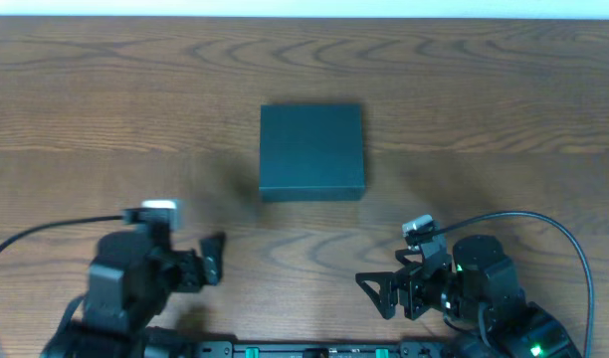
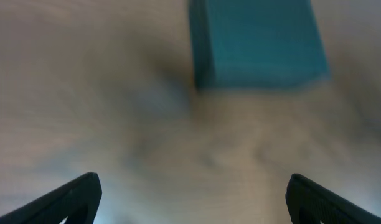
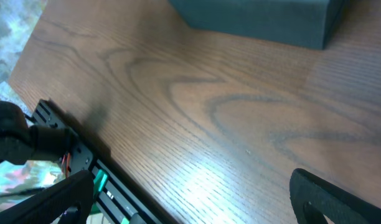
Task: Pack container
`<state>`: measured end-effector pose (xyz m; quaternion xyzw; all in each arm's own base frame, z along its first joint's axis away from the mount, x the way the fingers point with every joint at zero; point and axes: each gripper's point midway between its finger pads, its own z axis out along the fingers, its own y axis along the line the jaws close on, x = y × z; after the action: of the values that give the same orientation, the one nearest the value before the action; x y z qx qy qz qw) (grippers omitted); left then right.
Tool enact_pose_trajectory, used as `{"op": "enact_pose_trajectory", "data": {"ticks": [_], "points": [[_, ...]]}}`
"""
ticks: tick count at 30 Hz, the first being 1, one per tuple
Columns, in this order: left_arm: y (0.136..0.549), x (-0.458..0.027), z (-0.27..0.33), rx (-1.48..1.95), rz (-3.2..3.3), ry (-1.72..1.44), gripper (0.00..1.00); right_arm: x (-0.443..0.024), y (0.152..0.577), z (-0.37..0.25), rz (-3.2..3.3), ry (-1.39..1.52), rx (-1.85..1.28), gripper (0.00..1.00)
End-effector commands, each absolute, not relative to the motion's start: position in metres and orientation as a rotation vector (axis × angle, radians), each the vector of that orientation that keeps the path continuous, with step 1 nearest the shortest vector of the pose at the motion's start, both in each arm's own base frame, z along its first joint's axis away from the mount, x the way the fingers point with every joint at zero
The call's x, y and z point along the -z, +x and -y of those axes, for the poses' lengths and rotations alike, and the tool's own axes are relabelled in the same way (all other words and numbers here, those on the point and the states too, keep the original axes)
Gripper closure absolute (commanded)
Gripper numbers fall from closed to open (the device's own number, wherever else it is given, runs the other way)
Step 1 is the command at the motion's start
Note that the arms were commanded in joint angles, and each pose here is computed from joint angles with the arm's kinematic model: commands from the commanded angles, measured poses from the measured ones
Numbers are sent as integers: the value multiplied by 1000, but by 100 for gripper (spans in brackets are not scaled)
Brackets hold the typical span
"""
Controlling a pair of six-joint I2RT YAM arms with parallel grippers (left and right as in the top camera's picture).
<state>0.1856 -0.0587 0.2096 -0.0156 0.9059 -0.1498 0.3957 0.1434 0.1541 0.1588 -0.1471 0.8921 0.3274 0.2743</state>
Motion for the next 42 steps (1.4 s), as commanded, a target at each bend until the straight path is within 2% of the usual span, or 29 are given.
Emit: {"op": "enact_pose_trajectory", "data": {"ticks": [1, 10, 20, 42], "points": [[189, -207, 27, 191, -2189, -46, 4, -162, 142, -155, -2387, -420, -880, 1], [198, -134, -6, 67, -2125, -178, 4, -162, 142, -155, -2387, -420, -880, 1], [208, -95, -3, 103, -2046, -166, 4, -162, 142, -155, -2387, -420, -880, 1], [208, -95, 0, 117, -2049, -155, 4, -162, 142, -155, -2387, -420, -880, 1]]}}
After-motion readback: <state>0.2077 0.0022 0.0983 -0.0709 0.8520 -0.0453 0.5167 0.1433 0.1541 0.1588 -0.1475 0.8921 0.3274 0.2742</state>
